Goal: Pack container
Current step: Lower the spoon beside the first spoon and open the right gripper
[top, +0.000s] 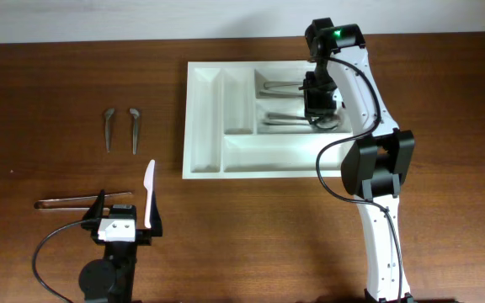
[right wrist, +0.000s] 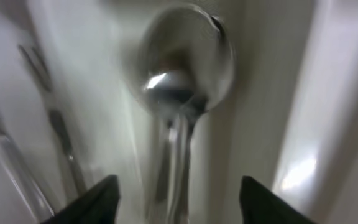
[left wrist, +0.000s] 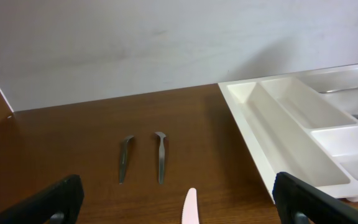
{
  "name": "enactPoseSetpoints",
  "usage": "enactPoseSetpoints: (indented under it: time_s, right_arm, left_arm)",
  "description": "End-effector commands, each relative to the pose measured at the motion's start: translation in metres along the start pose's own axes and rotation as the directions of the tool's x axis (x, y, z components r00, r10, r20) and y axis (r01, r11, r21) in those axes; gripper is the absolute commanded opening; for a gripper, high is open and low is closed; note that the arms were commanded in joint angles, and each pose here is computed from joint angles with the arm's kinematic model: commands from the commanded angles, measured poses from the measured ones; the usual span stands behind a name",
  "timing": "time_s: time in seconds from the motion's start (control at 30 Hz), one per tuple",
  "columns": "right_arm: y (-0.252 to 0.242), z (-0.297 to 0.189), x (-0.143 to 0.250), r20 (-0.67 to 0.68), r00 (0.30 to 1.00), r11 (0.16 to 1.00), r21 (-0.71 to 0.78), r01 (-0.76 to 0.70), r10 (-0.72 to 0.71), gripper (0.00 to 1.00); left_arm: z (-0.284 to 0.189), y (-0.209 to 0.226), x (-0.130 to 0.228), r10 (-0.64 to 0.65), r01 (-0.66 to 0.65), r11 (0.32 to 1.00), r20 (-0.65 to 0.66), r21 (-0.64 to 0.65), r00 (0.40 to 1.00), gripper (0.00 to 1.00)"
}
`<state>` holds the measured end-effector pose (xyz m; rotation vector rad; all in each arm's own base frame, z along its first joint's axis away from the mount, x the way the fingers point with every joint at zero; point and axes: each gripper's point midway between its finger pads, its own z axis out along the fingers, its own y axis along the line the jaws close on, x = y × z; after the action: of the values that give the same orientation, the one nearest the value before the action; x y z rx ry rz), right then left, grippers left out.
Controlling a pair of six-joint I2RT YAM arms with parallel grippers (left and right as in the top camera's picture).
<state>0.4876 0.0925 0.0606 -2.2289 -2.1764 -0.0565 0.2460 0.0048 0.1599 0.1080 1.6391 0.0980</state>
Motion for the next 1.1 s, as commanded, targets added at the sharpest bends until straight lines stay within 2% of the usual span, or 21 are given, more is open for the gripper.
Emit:
enactPoseSetpoints:
  time_s: [0.0, 0.17, 0.27, 0.37, 0.43, 0.53, 0.6, 0.67, 0.77, 0.9, 0.93, 0.97, 1.07]
  right_arm:
    - [0.012, -0.006, -0.003, 0.053, 0.984, 0.983, -0.058, 0.172, -0.169, 0.67]
    - [0.048, -0.03, -0.01, 0.112, 0.899, 0.878, -0.193, 0.438, -0.424, 0.74]
    - [0.066, -0.059, -0.024, 0.179, 0.86, 0.818, -0.266, 0.51, -0.478, 0.75]
    - [0.085, -0.104, -0.055, 0.329, 0.795, 0.735, -0.315, 0.601, -0.509, 0.83]
    - [0.093, -0.133, -0.074, 0.43, 0.71, 0.647, -0.312, 0.696, -0.557, 0.97]
    - [0.089, -0.18, -0.103, 0.574, 0.504, 0.467, -0.226, 0.855, -0.646, 0.98]
    - [0.078, -0.2, -0.121, 0.611, 0.396, 0.387, -0.156, 0.909, -0.686, 0.99]
    - [0.066, -0.22, -0.143, 0.638, 0.321, 0.345, -0.092, 0.934, -0.7, 0.99]
    - [0.042, -0.24, -0.17, 0.643, 0.266, 0.326, -0.027, 0.945, -0.719, 0.99]
    - [0.001, -0.248, -0.204, 0.584, 0.276, 0.357, 0.025, 0.934, -0.763, 0.99]
    - [-0.002, -0.252, -0.204, 0.583, 0.244, 0.303, 0.004, 0.953, -0.775, 0.99]
    - [-0.003, -0.255, -0.204, 0.586, 0.235, 0.285, -0.008, 0.958, -0.776, 0.99]
    - [-0.009, -0.265, -0.212, 0.601, 0.246, 0.283, -0.034, 0.958, -0.761, 0.99]
  left_arm:
    - [0.0, 0.001, 0.002, 0.01, -0.01, 1.0, -0.002, -0.005, 1.0, 0.99]
    - [0.0, 0.001, 0.002, 0.01, -0.01, 1.0, -0.001, -0.006, 1.0, 0.99]
    - [0.0, 0.001, 0.002, 0.01, -0.01, 1.0, -0.001, -0.005, 1.0, 0.99]
    - [0.0, 0.001, 0.002, 0.01, -0.01, 1.0, -0.001, -0.005, 1.0, 0.99]
    - [0.0, 0.001, 0.002, 0.01, -0.01, 1.0, -0.001, -0.005, 1.0, 0.99]
    - [0.0, 0.001, 0.002, 0.01, -0.01, 1.0, -0.001, -0.005, 1.0, 0.99]
    - [0.0, 0.001, 0.002, 0.01, -0.01, 1.0, -0.001, -0.005, 1.0, 0.99]
    - [0.0, 0.001, 0.002, 0.01, -0.01, 1.0, -0.001, -0.005, 1.0, 0.99]
    - [0.0, 0.001, 0.002, 0.01, -0.01, 1.0, -0.001, -0.005, 1.0, 0.99]
    - [0.0, 0.001, 0.002, 0.01, -0.01, 1.0, -0.001, -0.005, 1.0, 0.99]
    - [0.0, 0.001, 0.002, 0.01, -0.01, 1.0, -0.001, -0.005, 1.0, 0.99]
    - [0.0, 0.001, 0.002, 0.01, -0.01, 1.0, -0.001, -0.005, 1.0, 0.99]
    - [0.0, 0.001, 0.002, 0.01, -0.01, 1.0, -0.001, -0.005, 1.0, 0.99]
